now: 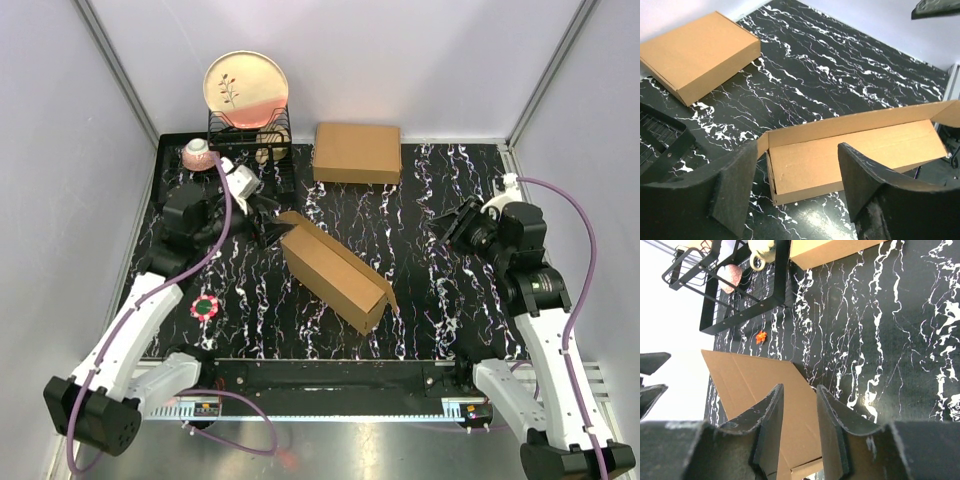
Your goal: Fold the paper box
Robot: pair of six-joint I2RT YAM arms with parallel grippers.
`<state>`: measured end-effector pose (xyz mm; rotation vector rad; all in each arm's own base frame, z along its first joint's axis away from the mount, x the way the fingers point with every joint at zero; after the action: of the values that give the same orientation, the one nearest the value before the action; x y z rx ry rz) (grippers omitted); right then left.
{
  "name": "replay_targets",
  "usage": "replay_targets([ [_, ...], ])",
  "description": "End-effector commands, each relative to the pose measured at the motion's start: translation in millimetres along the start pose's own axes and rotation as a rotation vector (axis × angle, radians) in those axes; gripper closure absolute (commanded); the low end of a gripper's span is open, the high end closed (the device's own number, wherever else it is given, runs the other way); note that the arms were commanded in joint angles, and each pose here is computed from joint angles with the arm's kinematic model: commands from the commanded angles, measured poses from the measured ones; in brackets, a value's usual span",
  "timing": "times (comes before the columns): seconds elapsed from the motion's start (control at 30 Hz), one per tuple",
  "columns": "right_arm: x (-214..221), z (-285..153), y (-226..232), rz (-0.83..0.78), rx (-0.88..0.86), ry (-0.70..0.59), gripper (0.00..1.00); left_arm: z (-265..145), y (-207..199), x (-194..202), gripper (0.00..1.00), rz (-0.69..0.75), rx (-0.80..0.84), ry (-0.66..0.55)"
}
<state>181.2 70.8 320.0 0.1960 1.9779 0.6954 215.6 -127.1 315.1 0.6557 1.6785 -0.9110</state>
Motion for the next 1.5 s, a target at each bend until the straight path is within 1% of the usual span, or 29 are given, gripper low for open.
replay_targets([
  [0.0,2,-11,10,-0.026,-0.061,0.008,0.61,11,11,6,0.33,0.075,0.061,0.048],
  [0.1,4,-14,13,-0.027,-0.08,0.014,0.61,21,26,17,0.36,0.069,0.048,0.066],
  [0.17,6,-16,15,-0.024,-0.094,0.02,0.61,26,35,20,0.37,0.06,0.047,0.056],
  [0.33,6,-18,18,-0.025,-0.115,0.017,0.62,29,44,23,0.39,0.066,0.028,0.042],
  [0.4,7,-18,19,-0.026,-0.124,0.019,0.62,33,48,24,0.43,0.052,0.036,0.054],
  [0.43,7,-17,19,-0.023,-0.123,0.021,0.61,34,48,24,0.47,0.049,0.042,0.058],
  [0.53,6,-19,20,-0.029,-0.129,0.017,0.62,38,52,23,0.51,0.038,0.042,0.065],
  [0.67,8,-19,19,-0.031,-0.122,0.02,0.62,36,49,24,0.51,0.038,0.059,0.06],
  [0.7,8,-19,19,-0.029,-0.122,0.02,0.62,35,50,25,0.5,0.036,0.035,0.059],
  [0.73,8,-19,19,-0.03,-0.122,0.019,0.62,34,50,25,0.49,0.047,0.026,0.056],
  [0.77,8,-19,19,-0.029,-0.119,0.018,0.62,31,48,22,0.44,0.062,0.013,0.043],
  [0.8,9,-19,18,-0.031,-0.12,0.017,0.62,29,51,21,0.42,0.079,-0.034,0.022],
  [0.9,8,-19,19,-0.03,-0.123,0.017,0.62,23,52,13,0.39,0.104,-0.07,-0.018],
  [1.03,9,-19,19,-0.03,-0.127,0.017,0.62,27,57,11,0.38,0.097,-0.076,-0.006],
  [1.13,9,-21,19,-0.029,-0.127,0.016,0.62,37,64,18,0.39,0.064,-0.055,0.027],
  [1.23,9,-23,20,-0.031,-0.128,0.021,0.62,44,68,21,0.4,0.049,-0.023,0.034],
  [1.47,5,-26,23,-0.03,-0.133,0.013,0.62,50,70,14,0.4,0.058,0.002,0.019],
])
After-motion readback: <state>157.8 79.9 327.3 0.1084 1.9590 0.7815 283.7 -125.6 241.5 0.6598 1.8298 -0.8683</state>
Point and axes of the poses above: each gripper's point midway between its finger pads, its own z axis out along the fingers, its own y axis along the line the jaws close on, x = y × z, the point moved 9 cm from there along -z, back along the fingers, and after that the axes turned 7 degrees about -z, right-handed, at the moved point
